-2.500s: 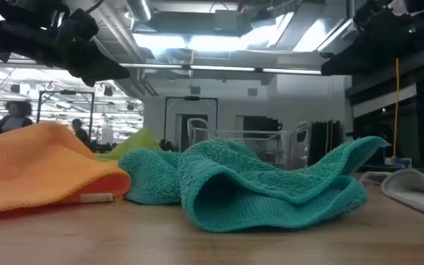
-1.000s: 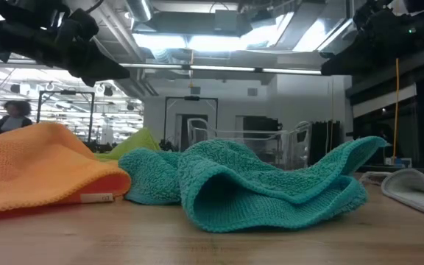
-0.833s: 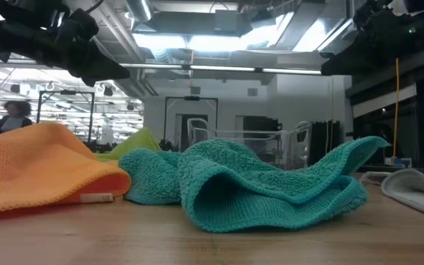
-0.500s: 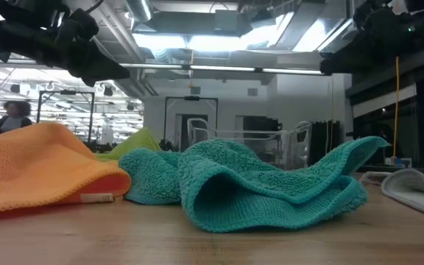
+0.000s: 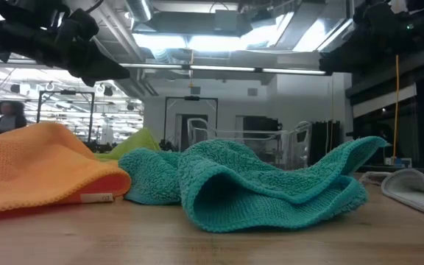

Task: Fold microfiber towels
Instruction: Fold the blue towel

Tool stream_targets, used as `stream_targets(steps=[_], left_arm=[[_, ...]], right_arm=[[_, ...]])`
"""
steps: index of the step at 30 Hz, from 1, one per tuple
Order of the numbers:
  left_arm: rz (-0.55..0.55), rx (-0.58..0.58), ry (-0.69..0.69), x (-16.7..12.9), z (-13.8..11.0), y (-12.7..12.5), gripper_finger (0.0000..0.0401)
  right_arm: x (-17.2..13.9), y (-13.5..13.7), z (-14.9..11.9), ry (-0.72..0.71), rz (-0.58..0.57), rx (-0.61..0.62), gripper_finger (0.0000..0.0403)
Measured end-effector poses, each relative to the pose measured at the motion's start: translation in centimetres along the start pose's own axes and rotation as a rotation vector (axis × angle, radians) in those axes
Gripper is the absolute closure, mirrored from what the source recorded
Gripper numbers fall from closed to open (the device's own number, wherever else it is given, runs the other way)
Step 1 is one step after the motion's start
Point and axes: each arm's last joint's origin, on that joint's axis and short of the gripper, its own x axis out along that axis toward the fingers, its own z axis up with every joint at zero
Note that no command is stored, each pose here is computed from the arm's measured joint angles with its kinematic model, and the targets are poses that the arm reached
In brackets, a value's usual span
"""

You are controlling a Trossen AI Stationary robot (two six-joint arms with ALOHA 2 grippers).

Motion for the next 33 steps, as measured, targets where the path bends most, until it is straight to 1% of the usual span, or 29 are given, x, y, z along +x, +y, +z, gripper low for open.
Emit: stream_targets(steps=[2, 5, 8, 12, 13, 15, 17, 19, 22, 25, 27, 30, 33], left_arm=[[0.012, 0.000, 0.000, 0.0, 0.0, 0.0, 0.0362], [0.018, 0.000, 0.000, 0.0, 0.0, 0.0, 0.0362], [0.018, 0.000, -0.002, 0.0, 0.0, 0.0, 0.0362], [0.012, -0.018, -0.005, 0.0, 0.0, 0.0, 0.0362], [0.010, -0.041, -0.006, 0.0, 0.1, 0.0, 0.0362], [0.004, -0.095, -0.004, 0.0, 0.0, -0.1, 0.0362], [0.005, -0.105, -0.006, 0.0, 0.1, -0.1, 0.0362], [0.009, -0.105, -0.005, 0.0, 0.0, -0.1, 0.0362], [0.009, -0.113, -0.005, 0.0, 0.0, -0.1, 0.0362], [0.010, -0.164, -0.005, 0.0, 0.0, -0.1, 0.0362], [0.010, -0.183, -0.006, 0.0, 0.0, -0.1, 0.0362], [0.028, -0.184, -0.008, 0.0, 0.0, 0.0, 0.0362], [0.073, -0.186, -0.012, 0.0, 0.0, 0.1, 0.0362]], right_arm=[[0.0, 0.0, -0.1, 0.015, 0.008, -0.065, 0.0253], [0.0, 0.1, -0.5, 0.048, 0.040, -0.091, 0.0253], [0.0, 0.1, -0.6, 0.064, 0.059, -0.095, 0.0253], [0.0, 0.2, -0.6, 0.065, 0.059, -0.040, 0.0253], [0.0, 0.2, -0.6, 0.066, 0.075, -0.040, 0.0253], [-0.1, 0.5, -0.8, 0.084, 0.169, -0.045, 0.0253], [-0.2, 0.8, -1.1, 0.135, 0.285, -0.003, 0.0253], [-0.3, 1.0, -1.7, 0.216, 0.356, 0.106, 0.0253], [-0.6, 1.4, -2.4, 0.338, 0.417, 0.238, 0.0253], [-0.9, 1.6, -2.8, 0.402, 0.426, 0.307, 0.0253], [-0.9, 1.6, -2.8, 0.403, 0.411, 0.320, 0.0253], [-0.7, 1.8, -2.7, 0.404, 0.420, 0.332, 0.0253], [-0.1, 2.0, -2.8, 0.401, 0.420, 0.285, 0.0253]])
